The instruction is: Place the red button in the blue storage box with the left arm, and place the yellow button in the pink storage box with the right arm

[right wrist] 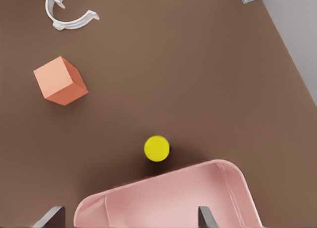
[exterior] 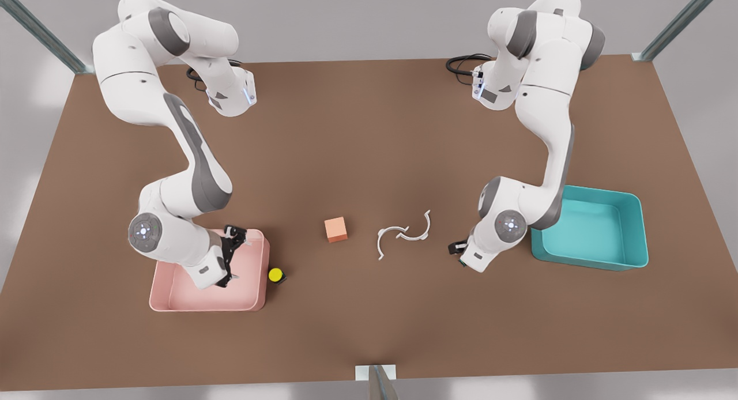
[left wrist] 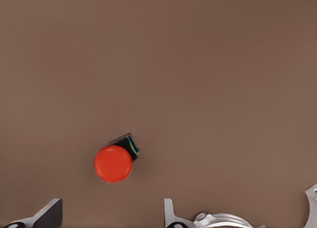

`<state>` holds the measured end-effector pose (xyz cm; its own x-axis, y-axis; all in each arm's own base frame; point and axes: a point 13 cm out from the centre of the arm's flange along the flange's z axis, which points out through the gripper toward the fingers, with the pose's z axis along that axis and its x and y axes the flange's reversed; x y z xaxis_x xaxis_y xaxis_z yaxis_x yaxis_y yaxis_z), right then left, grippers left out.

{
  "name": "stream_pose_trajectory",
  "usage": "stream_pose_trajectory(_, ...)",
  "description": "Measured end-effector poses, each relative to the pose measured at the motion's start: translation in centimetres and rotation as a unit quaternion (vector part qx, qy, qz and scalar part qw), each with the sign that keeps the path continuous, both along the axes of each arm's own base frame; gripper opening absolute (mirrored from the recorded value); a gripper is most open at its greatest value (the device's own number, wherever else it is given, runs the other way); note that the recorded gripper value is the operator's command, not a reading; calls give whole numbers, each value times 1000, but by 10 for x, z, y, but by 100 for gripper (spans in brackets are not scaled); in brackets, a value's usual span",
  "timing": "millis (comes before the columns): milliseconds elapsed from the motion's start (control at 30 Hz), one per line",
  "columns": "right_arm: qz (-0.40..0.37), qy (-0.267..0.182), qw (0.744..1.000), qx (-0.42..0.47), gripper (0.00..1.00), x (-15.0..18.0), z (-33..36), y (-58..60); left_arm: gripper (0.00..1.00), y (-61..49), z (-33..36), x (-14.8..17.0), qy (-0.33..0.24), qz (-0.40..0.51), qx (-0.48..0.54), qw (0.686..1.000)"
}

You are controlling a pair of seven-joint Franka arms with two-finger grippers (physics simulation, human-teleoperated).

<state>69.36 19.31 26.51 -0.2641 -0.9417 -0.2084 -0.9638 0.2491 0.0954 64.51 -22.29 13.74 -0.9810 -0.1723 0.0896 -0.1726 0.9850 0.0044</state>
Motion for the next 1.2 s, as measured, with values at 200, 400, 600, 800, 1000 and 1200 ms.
stream_pose_trajectory(200, 142, -57, 988, 27, 100, 11, -33, 53, 100, 10, -41, 0, -10, 42, 2, 999)
stream_pose_trajectory(400, 213, -108, 970, 46, 100, 52, -57, 48, 65, 17, -85, -3, -7, 72, 7, 997)
stream_pose_trajectory(600, 294, -103, 949, 53, 100, 38, -76, 58, 61, 11, -79, -1, -20, 88, 3, 996)
stream_pose_trajectory(800, 355, -75, 932, 18, 100, 16, -81, 70, 47, 14, -64, 4, -31, 102, 2, 994)
stream_pose_trajectory(1000, 351, -53, 934, -25, 100, 10, -90, 60, 43, 21, -24, 4, -49, 115, 0, 992)
stream_pose_trajectory(1200, 315, -37, 947, -45, 100, 9, -97, 52, 47, 70, 54, -42, -68, 141, 7, 988)
